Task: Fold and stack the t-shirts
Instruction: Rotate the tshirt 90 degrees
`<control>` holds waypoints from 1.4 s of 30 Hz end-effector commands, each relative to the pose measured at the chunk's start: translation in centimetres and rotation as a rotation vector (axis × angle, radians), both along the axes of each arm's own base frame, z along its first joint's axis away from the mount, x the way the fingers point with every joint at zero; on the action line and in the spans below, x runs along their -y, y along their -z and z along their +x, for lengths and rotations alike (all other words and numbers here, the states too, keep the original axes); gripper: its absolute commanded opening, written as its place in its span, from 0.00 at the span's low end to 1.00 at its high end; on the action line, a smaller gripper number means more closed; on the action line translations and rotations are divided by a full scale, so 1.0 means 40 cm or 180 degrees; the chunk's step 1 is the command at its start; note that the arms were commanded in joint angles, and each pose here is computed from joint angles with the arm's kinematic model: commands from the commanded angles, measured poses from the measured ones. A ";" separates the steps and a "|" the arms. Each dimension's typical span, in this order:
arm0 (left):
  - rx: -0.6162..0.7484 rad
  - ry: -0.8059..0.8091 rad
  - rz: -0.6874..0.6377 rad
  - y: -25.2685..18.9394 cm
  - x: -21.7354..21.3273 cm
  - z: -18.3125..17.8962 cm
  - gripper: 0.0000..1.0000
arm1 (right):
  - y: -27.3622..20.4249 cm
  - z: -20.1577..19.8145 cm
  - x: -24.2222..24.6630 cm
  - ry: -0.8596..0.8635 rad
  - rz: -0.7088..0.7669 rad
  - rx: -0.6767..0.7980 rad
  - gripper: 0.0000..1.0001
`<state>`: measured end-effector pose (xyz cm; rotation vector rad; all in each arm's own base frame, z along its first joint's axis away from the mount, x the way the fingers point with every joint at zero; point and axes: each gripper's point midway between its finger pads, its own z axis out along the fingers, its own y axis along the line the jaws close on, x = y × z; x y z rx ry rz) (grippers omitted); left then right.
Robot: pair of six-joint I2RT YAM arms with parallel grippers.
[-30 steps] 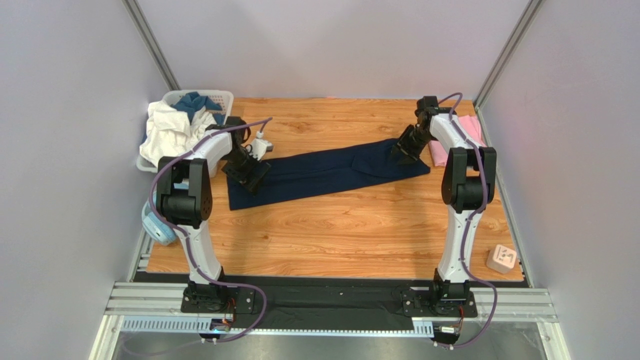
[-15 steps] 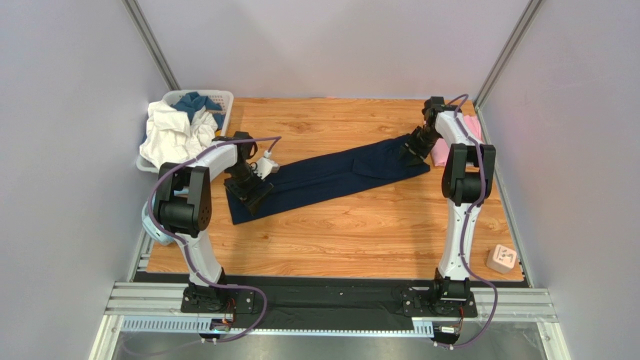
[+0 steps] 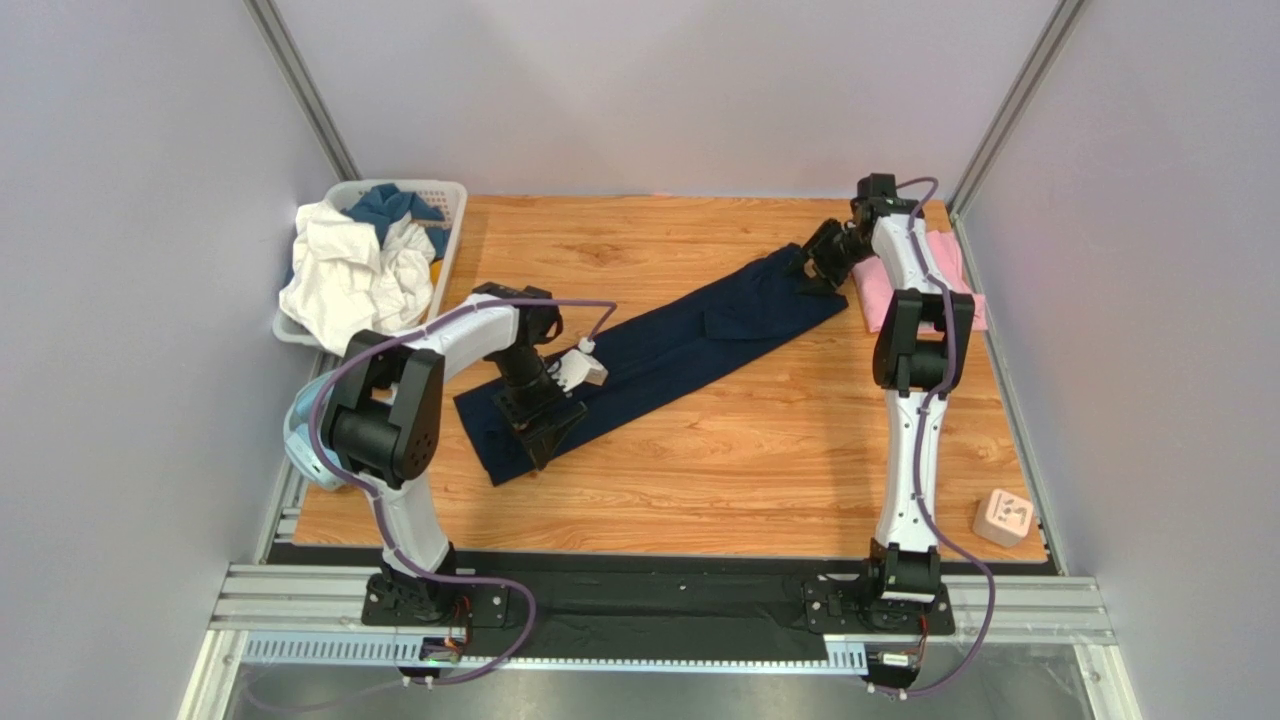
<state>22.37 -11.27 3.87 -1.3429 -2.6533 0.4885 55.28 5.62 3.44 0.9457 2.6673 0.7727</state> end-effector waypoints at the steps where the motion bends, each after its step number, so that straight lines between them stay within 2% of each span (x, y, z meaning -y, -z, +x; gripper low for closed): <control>1: -0.0306 0.0158 -0.0240 -0.035 0.069 -0.073 1.00 | 0.037 0.058 -0.045 -0.0041 0.0317 0.0183 0.50; 7: -0.0667 0.0289 -0.0404 -0.042 0.138 -0.130 1.00 | -0.006 0.134 -0.082 -0.0027 0.0740 0.0593 0.54; 12: -0.0862 0.0368 -0.0606 -0.065 0.200 -0.169 1.00 | -0.106 0.235 -0.103 -0.0018 0.1132 0.1232 0.63; 15: -0.0908 0.0418 -0.0784 -0.095 0.238 -0.178 1.00 | -0.162 0.276 -0.110 -0.0084 0.1313 0.1551 0.73; 18: -0.0884 0.0430 -0.0882 -0.124 0.258 -0.168 1.00 | -0.216 0.288 -0.112 -0.0103 0.1512 0.1701 0.87; 19: -0.0763 0.0447 -0.0921 -0.142 0.264 -0.152 1.00 | -0.232 0.287 -0.112 -0.0121 0.1546 0.1731 1.00; 21: -0.0590 0.0449 -0.0969 -0.171 0.267 -0.132 1.00 | -0.291 0.268 -0.114 -0.0217 0.1498 0.1801 1.00; 22: -0.0358 0.0422 -0.1075 -0.212 0.271 -0.100 1.00 | -0.312 0.260 -0.115 -0.0252 0.1436 0.1837 1.00; 23: -0.0228 0.0370 -0.1138 -0.235 0.273 -0.078 1.00 | -0.395 0.238 -0.113 -0.0356 0.1312 0.1998 1.00; 26: 0.0387 -0.0018 -0.1480 -0.359 0.260 0.039 1.00 | -0.457 0.184 -0.114 -0.0481 0.1049 0.2029 1.00; 27: 0.0569 -0.0155 -0.1564 -0.389 0.248 0.073 1.00 | -0.530 0.160 -0.113 -0.0492 0.0889 0.2140 1.00; 28: 0.0796 -0.0527 -0.1635 -0.437 0.206 0.121 1.00 | -0.534 0.137 -0.116 -0.0526 0.0757 0.2094 1.00; 29: 0.1067 -0.0671 -0.1719 -0.457 0.189 0.172 1.00 | -0.517 0.094 -0.133 -0.0615 0.0615 0.1922 1.00; 30: 0.1199 -0.0794 -0.1733 -0.469 0.166 0.192 1.00 | -0.602 0.051 -0.136 -0.0613 0.0431 0.2071 1.00; 31: 0.1325 -0.0935 -0.1660 -0.468 0.130 0.205 1.00 | -0.526 0.004 -0.145 -0.0607 0.0392 0.1747 1.00; 32: 0.1472 -0.0988 -0.1486 -0.454 0.105 0.227 1.00 | -0.540 -0.033 -0.164 -0.0646 0.0361 0.1749 1.00; 33: 0.1460 -0.1012 -0.1440 -0.442 0.092 0.224 1.00 | -0.526 -0.079 -0.212 -0.0762 0.0379 0.1692 1.00; 34: 0.1367 -0.1041 -0.1390 -0.416 0.084 0.211 1.00 | -0.585 -0.134 -0.240 -0.0851 0.0355 0.1840 1.00; 35: 0.1278 -0.1061 -0.1405 -0.404 0.085 0.198 1.00 | -0.509 -0.202 -0.306 -0.1029 0.0379 0.1581 1.00; 37: 0.1130 -0.1138 -0.1400 -0.363 0.076 0.175 1.00 | -0.488 -0.287 -0.381 -0.1281 0.0447 0.1436 1.00; 38: 0.1144 -0.1160 -0.1454 -0.356 0.077 0.180 1.00 | -0.433 -0.352 -0.448 -0.1492 0.0508 0.1217 1.00; 42: 0.0995 -0.1266 -0.1485 -0.313 0.060 0.170 1.00 | -0.325 -0.498 -0.587 -0.1970 0.0504 0.0781 1.00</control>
